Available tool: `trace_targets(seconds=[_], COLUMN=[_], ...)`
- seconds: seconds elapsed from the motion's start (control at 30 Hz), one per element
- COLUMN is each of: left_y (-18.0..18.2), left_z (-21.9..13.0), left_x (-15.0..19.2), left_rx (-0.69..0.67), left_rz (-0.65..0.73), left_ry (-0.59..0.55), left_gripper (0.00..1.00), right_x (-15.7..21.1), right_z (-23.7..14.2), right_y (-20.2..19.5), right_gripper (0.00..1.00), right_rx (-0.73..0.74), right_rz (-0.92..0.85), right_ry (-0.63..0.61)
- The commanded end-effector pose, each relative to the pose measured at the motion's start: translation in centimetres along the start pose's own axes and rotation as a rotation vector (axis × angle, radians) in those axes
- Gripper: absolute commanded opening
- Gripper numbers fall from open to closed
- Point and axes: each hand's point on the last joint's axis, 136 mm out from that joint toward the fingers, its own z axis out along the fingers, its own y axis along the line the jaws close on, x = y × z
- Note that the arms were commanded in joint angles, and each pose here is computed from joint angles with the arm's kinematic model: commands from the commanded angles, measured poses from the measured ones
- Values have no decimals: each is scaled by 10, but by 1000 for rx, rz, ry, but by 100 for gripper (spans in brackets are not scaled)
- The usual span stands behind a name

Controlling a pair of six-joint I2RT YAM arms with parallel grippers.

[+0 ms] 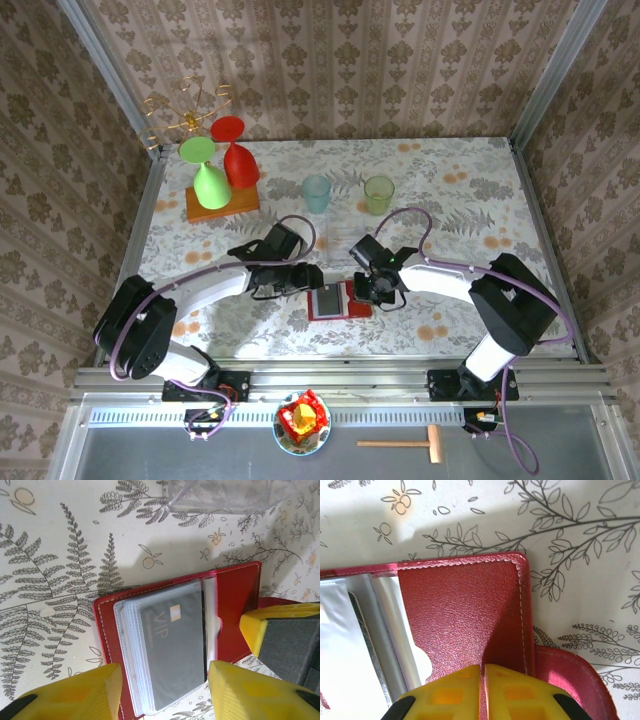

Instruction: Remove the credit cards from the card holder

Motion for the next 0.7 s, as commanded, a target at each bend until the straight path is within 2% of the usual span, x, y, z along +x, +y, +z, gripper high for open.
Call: trace_targets(seconds=[0.0, 0.23, 0.5, 0.67], left_y=[4, 7, 2, -2], left_z=[4, 6, 4, 8], left_x=[9, 11, 10, 9], left_rx=[2, -2, 22, 60], left_rz=[-32, -36, -39, -58], left_ry=[27, 32, 17, 12], left_gripper=[49, 49, 44, 32], right_x=[10, 11, -3, -7], right_z=[-1, -3, -26, -30], right_y=[-3, 0, 20, 37], right_gripper=[12, 12, 15, 18], right_rx=[1, 2, -56, -119], right_rz=[30, 34, 14, -6], right_ry=[27, 29, -16, -11])
